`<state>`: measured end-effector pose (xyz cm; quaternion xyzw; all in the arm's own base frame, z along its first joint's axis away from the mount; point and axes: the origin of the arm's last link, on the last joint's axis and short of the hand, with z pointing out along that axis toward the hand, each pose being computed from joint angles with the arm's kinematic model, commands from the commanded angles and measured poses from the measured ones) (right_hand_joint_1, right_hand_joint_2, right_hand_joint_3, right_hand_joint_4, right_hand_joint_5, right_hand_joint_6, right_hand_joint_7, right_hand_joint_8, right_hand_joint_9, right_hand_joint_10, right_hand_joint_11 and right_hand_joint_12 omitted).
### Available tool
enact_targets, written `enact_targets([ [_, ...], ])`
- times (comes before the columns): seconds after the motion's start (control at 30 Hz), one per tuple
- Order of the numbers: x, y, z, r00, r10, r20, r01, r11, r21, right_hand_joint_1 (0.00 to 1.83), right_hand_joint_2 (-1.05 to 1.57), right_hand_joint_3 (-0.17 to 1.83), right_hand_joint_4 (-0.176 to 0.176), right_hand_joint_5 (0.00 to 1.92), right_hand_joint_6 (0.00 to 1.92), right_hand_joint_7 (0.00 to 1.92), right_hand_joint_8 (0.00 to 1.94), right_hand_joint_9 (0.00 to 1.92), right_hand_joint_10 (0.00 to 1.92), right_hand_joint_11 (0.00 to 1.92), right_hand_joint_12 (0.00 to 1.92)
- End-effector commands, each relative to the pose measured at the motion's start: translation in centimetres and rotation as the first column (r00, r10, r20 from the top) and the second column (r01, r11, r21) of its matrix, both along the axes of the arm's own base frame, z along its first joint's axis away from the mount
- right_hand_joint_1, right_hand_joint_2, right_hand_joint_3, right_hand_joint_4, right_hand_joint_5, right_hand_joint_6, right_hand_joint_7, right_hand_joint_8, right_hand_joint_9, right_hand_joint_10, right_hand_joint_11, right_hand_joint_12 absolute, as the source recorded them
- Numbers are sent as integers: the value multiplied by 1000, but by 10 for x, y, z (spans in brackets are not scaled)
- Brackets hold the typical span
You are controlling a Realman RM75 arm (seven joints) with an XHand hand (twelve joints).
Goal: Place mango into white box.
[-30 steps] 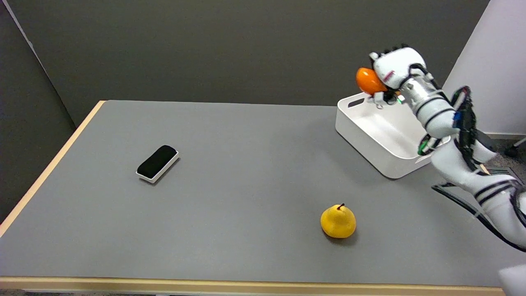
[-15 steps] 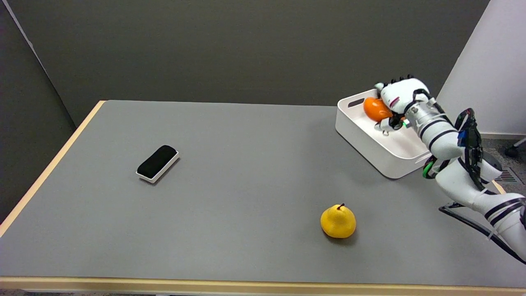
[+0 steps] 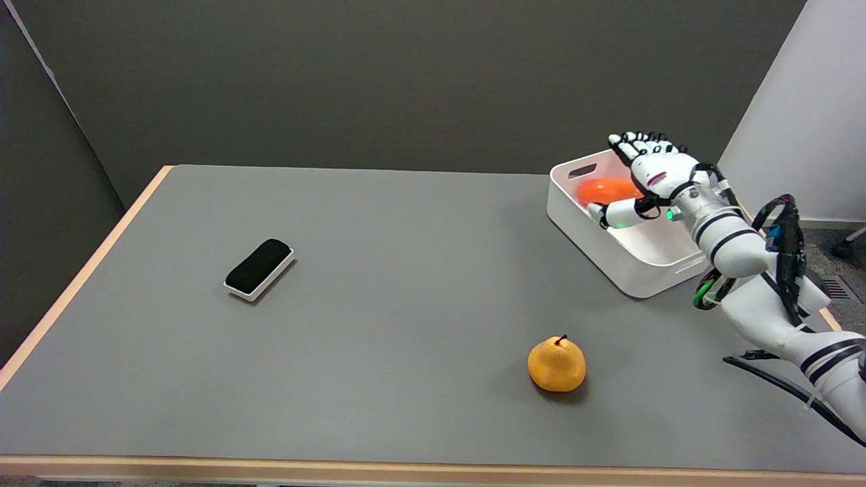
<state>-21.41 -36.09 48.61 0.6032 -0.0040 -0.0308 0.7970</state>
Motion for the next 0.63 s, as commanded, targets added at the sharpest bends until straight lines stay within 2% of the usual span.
enact_targets([
  [0.03, 47, 35, 52, 463, 592, 660, -645, 735, -207, 448, 681, 654, 19, -1, -1, -1, -1, -1, -1, -1, 96],
  [0.07, 50, 38, 53, 381, 618, 687, -688, 686, -236, 441, 688, 664, 20, -1, -1, -1, -1, -1, -1, -1, 62],
  [0.1, 55, 42, 53, 285, 643, 711, -738, 620, -265, 423, 689, 707, 21, -1, -1, -1, -1, -1, -1, -1, 46],
  [0.13, 57, 48, 54, 165, 663, 730, -779, 542, -316, 382, 676, 822, 22, -1, -1, -1, -1, -1, -1, -1, 80],
  [0.17, 58, 52, 55, 84, 672, 736, -796, 489, -356, 345, 672, 906, 23, -1, 6, -1, 1, -1, 8, -1, 127],
  [0.23, 58, 68, 59, -105, 686, 720, -819, 351, -454, 300, 760, 803, 17, -1, 100, -1, 31, -1, 132, -1, 399],
  [0.27, 58, 72, 60, -145, 687, 712, -820, 319, -475, 288, 754, 837, 17, 8, 179, 12, 121, -1, 289, -1, 520],
  [0.33, 53, 83, 62, -207, 688, 696, -815, 273, -511, 270, 752, 878, 21, 38, 287, 64, 240, 26, 524, -1, 747],
  [0.4, 42, 93, 68, -260, 668, 697, -796, 261, -547, 260, 763, 878, 29, 78, 301, 143, 247, 86, 592, -1, 909],
  [0.53, 27, 103, 72, -348, 582, 735, -783, 251, -569, 235, 686, 997, 32, 85, 308, 153, 281, 111, 623, -1, 1022],
  [0.63, 22, 107, 72, -382, 537, 752, -788, 236, -568, 212, 738, 914, 34, 53, 291, 124, 257, 102, 594, -1, 966],
])
